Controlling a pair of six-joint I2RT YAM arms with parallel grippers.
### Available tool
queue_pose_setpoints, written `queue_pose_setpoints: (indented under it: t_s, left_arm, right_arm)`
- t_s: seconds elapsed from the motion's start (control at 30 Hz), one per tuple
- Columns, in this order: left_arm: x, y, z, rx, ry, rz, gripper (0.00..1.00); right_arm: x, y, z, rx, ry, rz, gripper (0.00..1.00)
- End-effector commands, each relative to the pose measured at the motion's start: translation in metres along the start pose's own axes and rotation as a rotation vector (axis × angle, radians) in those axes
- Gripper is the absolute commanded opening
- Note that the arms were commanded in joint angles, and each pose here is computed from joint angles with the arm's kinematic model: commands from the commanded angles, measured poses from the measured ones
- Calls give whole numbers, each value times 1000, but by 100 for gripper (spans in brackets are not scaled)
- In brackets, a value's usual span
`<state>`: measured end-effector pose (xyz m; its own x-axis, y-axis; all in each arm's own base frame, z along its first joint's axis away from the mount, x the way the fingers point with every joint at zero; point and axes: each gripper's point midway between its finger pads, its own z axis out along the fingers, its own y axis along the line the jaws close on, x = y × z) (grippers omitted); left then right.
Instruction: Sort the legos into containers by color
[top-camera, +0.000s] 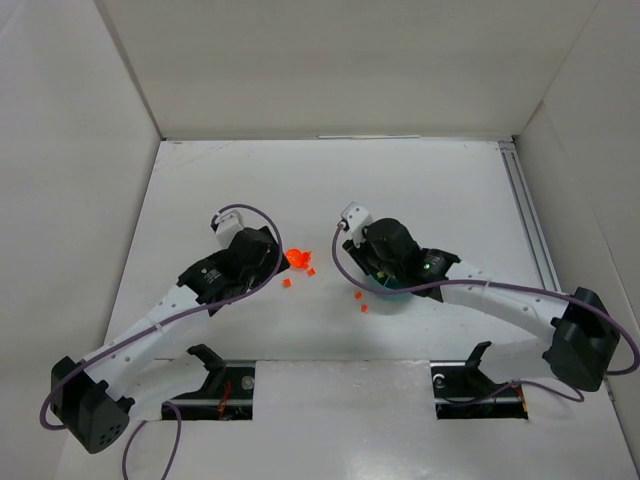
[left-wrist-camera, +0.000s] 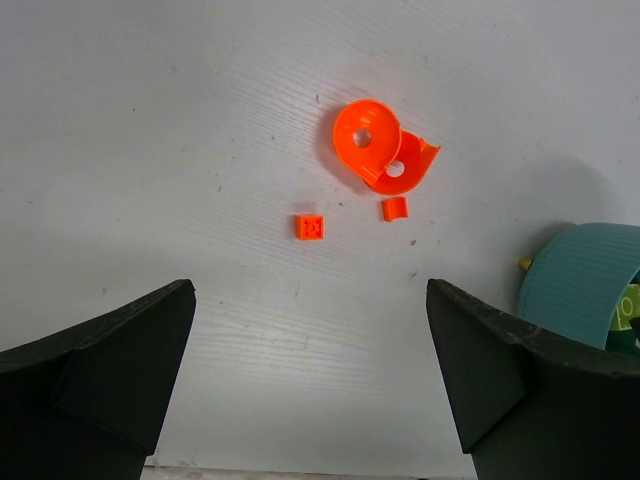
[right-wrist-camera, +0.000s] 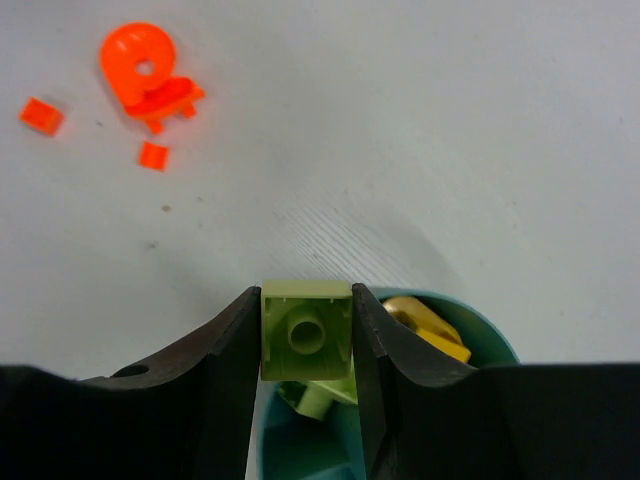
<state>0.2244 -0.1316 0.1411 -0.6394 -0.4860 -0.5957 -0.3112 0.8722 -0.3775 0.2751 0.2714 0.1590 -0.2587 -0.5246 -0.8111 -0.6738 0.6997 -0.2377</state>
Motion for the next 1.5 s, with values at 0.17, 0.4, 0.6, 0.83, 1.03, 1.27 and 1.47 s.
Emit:
queue_pose_setpoints:
  t_s: [0.17,0.4,0.6,0.83,1.03,1.27,1.47]
  left_arm:
    - [-10,-20,-1,55,-9,2,100]
    - [-8,-22,1,52,4,7,100]
    - [-8,-27,3,57,11,7,100]
    - [-9,-29,3,57,11,16,100]
    - [-7,-31,5,62,19,25,100]
    - [-6,-30,7,55,23,29,100]
    - [-1,-30,16,45,57,33,100]
  right_arm:
    - [37,-33,-6,60,77,26,23]
    - [47,-35,-3,65,97,29,29]
    - [41,-35,-7,60,77,33,40]
    - [29,-36,-21,49,28,42,53]
    - [24,-38,-28,52,8,45,55]
    - [21,-39,-30,54,-2,47,42]
    - [5,-27,-33,-19,-60,-83,55]
